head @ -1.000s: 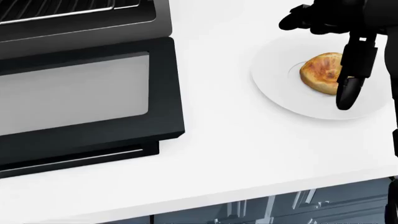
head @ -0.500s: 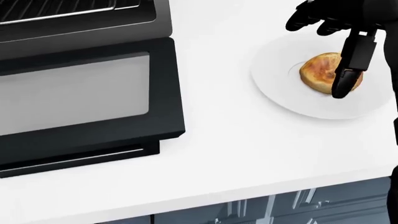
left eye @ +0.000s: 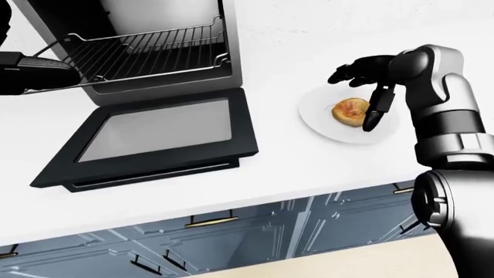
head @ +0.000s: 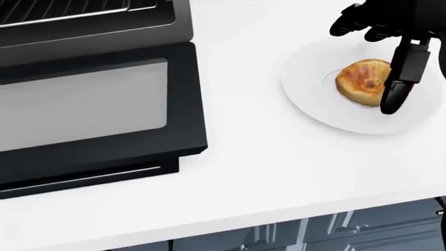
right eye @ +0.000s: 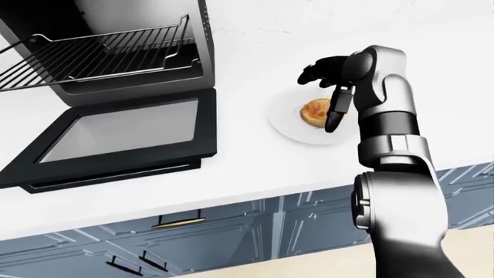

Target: Place the bread on the top rack of the toaster oven.

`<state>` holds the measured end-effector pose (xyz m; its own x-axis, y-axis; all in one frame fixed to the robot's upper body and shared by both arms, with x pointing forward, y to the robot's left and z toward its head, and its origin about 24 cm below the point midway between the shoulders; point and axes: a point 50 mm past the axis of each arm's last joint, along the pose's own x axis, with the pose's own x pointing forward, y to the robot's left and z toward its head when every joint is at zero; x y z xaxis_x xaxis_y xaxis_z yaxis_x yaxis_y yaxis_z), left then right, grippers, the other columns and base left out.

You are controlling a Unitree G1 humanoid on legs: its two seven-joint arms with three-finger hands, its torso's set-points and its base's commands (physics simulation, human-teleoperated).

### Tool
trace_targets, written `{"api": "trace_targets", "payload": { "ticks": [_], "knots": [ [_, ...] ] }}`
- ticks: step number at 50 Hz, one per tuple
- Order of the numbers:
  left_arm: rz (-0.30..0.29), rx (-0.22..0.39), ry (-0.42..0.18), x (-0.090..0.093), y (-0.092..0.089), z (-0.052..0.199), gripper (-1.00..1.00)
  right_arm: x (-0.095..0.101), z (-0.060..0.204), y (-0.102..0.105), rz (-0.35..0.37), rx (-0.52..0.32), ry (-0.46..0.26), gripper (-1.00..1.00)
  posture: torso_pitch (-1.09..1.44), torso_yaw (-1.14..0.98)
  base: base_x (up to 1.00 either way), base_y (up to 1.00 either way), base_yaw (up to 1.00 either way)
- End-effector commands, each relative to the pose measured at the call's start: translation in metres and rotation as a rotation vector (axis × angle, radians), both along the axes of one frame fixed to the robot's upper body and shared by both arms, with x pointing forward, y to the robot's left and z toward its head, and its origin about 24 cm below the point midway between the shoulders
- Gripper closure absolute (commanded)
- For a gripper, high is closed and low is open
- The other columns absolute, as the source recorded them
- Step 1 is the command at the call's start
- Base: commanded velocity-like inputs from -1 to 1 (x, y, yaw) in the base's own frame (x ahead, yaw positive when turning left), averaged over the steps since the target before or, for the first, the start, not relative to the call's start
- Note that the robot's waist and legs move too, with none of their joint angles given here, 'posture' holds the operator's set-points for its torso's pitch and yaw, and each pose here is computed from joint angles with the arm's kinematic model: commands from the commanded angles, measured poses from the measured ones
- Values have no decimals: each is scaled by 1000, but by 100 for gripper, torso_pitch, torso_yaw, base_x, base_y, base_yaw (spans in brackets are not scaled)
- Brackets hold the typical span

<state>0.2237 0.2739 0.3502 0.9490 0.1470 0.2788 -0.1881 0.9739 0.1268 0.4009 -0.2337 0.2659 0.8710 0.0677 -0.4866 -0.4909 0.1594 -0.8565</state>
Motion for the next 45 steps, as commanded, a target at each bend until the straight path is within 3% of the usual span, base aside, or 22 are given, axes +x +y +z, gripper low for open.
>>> {"api": "trace_targets", "payload": {
  "ticks": [1,14,22,45],
  "knots": [
    [18,10,-78,-8,2,13,-100,-2,25,3,12,-9,-104,-70,0,0,0,0,0],
    [17,9,-74,-7,1,12,-100,2,21,-3,-27,-29,-128,-59,0,0,0,0,0],
    [16,9,-69,-6,1,11,-100,4,19,-7,-43,-43,-134,-63,0,0,0,0,0],
    [16,7,-68,-5,2,9,-100,6,1,-4,-35,-42,-116,-63,0,0,0,0,0]
  ]
}}
